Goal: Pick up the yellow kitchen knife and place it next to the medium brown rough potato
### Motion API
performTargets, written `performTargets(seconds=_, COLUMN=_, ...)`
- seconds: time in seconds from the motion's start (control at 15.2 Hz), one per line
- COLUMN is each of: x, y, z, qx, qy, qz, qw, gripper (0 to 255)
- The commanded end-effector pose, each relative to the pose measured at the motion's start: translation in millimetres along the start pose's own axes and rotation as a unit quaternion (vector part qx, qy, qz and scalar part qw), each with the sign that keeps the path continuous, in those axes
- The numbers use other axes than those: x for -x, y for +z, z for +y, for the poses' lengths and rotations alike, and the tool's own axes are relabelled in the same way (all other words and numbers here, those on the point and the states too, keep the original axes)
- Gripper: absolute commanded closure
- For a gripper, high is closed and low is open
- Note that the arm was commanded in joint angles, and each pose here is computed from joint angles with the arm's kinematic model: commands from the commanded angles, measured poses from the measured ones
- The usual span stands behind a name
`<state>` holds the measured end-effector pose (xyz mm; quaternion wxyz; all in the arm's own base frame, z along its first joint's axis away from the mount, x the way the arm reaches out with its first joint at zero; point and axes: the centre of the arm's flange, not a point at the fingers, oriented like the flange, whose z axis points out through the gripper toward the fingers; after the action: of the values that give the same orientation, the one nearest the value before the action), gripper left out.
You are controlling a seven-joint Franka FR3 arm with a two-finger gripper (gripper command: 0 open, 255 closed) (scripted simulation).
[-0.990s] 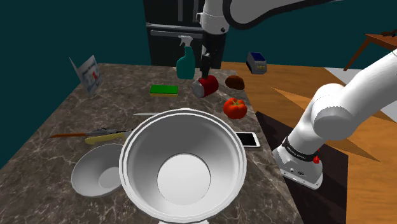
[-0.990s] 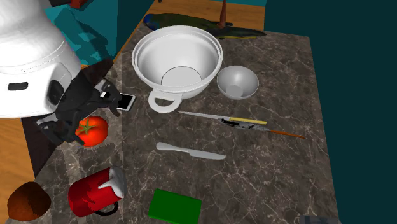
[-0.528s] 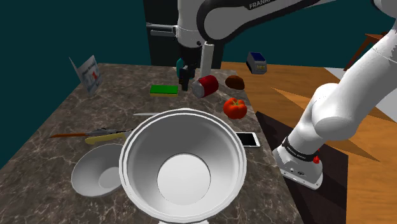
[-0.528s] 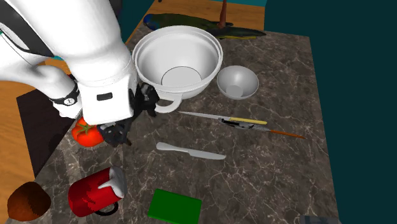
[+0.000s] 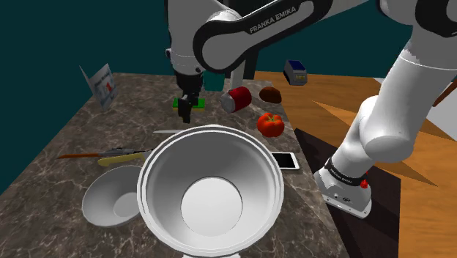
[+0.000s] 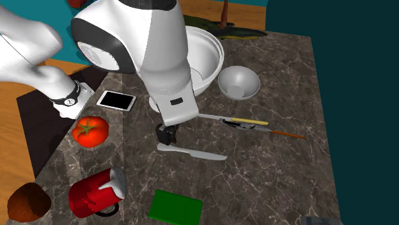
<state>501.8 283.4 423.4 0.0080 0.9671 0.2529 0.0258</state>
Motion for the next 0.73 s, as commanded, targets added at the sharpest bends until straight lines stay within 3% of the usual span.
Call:
performTargets(seconds=0.0, x=-17.3, y=11.4, z=-15.1, qx=-0.005, qy=-0.014, qz=0.002, qw=0.9999, gripper=0)
performTargets(seconds=0.66, x=-94.4, y=58.6, z=-102.6, qx=-0.027, qy=-0.086, qz=0.010, qw=0.9959, gripper=0)
